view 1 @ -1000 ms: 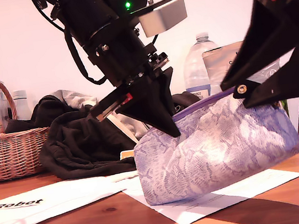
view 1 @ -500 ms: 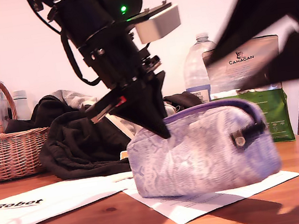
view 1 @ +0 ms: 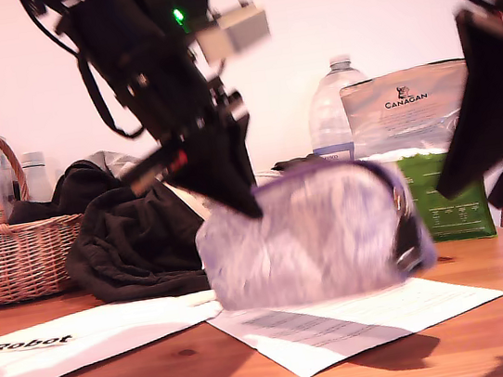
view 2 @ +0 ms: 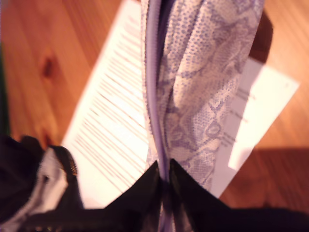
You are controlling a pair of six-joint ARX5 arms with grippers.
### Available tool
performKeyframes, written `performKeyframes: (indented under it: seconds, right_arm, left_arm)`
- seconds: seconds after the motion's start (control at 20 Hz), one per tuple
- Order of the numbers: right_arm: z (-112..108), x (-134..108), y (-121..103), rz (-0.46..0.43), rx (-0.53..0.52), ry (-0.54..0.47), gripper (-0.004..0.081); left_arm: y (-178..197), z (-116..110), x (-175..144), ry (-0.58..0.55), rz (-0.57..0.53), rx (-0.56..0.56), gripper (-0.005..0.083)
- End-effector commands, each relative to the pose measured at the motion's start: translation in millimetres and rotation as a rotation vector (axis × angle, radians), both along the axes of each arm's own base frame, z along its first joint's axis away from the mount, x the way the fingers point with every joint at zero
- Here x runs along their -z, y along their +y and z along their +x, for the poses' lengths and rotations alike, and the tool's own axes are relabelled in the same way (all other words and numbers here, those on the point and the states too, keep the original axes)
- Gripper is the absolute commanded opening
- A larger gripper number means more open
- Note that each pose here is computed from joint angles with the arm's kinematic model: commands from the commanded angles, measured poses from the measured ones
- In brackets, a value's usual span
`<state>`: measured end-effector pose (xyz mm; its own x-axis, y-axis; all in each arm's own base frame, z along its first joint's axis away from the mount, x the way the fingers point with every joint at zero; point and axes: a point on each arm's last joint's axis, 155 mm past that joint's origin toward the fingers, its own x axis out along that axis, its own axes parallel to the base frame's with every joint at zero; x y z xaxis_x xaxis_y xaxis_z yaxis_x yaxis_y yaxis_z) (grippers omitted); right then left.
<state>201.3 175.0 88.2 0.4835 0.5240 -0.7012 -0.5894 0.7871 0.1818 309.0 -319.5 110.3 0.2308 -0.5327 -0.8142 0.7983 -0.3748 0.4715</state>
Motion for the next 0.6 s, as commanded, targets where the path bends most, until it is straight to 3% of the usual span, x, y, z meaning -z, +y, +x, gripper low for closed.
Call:
performKeyframes:
  seconds: [0.0, 0.15, 0.3, 0.4, 0.55]
  right_arm:
    - [5, 0, -2, -0.013, 0.01, -0.03, 0.0456]
    - [15, -8, -3, -0.045, -0.009, -0.117, 0.0456]
    - [20, -13, -2, -0.117, -0.103, -0.218, 0.0456]
    - [15, -12, 3, -0.101, -0.125, -0.207, 0.0456]
    - [2, -13, 17, -0.008, -0.159, -0.138, 0.0456]
  left_arm:
    - [-2, -4, -18, -0.017, -0.047, 0.01, -0.0024]
    - [-3, -7, -21, -0.004, -0.062, 0.02, -0.0024]
    - [-5, -13, -21, 0.02, -0.078, 0.038, -0.0024]
    - [-5, -12, -22, 0.018, -0.081, 0.038, -0.0024]
    - [-5, -10, -23, 0.013, -0.085, 0.034, -0.0024]
